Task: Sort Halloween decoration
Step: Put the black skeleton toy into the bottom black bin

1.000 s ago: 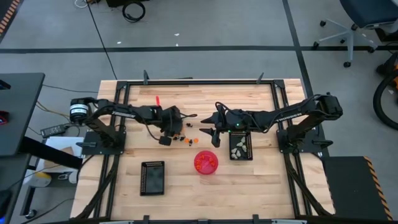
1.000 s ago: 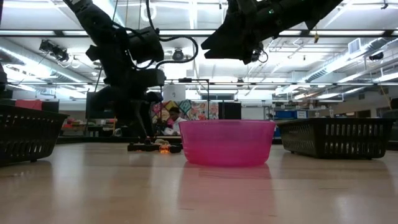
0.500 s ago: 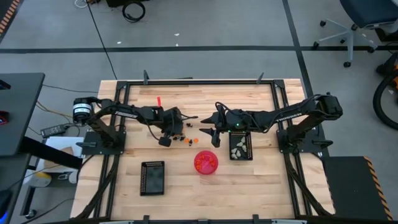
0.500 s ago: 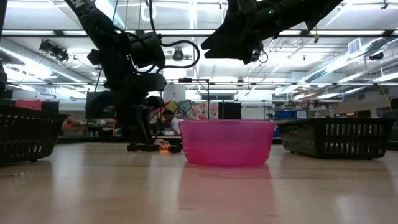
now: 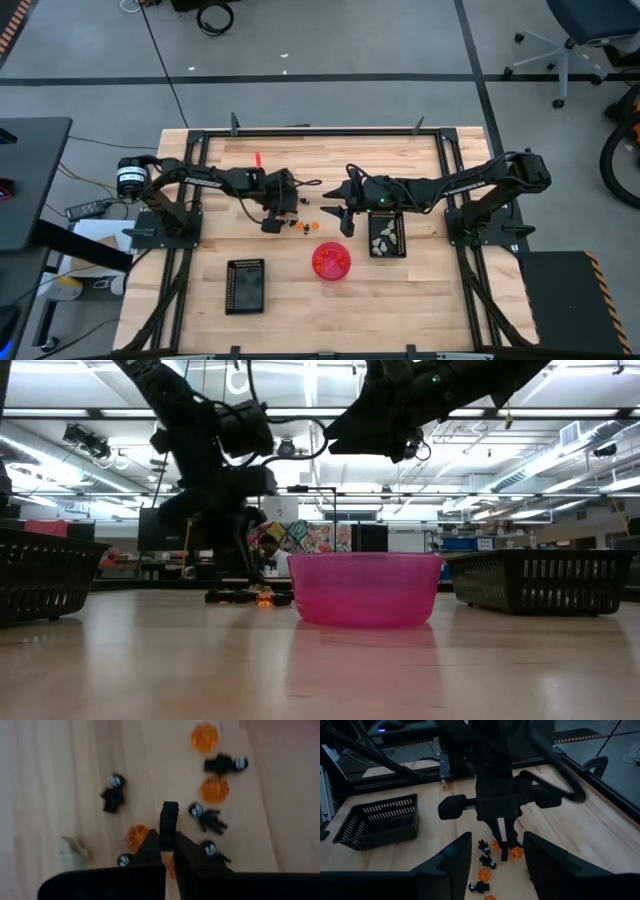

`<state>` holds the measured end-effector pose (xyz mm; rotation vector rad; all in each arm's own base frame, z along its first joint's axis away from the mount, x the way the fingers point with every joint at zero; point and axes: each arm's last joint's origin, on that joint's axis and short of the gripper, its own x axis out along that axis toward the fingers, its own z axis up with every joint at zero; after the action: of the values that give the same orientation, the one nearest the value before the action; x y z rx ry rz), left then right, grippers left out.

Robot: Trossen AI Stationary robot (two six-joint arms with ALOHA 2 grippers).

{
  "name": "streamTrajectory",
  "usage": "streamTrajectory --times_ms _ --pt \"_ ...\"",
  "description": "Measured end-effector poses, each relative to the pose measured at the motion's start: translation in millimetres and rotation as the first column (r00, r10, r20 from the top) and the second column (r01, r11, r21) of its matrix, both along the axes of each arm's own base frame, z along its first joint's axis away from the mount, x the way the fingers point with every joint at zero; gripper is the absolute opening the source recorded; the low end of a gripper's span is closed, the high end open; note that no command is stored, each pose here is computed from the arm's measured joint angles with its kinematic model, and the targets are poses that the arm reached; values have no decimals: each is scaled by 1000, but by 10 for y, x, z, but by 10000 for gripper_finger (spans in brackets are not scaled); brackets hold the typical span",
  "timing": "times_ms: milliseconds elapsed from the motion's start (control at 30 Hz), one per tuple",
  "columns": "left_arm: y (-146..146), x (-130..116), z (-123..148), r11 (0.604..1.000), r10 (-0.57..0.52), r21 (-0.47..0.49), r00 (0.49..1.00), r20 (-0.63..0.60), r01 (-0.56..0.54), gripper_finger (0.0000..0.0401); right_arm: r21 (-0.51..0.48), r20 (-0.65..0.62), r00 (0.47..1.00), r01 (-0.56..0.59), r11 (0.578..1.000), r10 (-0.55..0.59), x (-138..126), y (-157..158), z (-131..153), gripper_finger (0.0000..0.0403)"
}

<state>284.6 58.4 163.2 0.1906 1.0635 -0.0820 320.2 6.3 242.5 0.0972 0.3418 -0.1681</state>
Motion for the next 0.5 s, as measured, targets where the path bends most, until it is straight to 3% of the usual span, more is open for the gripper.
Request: streamTrajectory --times_ms 200,500 --pt "12 96 273 999 25 -28 999 -37 -26 9 -57 -17 1000 -15 998 14 -25 -2 17 182" --pt "-276 -78 604 951 26 -305 994 -106 -57 9 -167 8 999 47 985 -47 -272 -153 324 182"
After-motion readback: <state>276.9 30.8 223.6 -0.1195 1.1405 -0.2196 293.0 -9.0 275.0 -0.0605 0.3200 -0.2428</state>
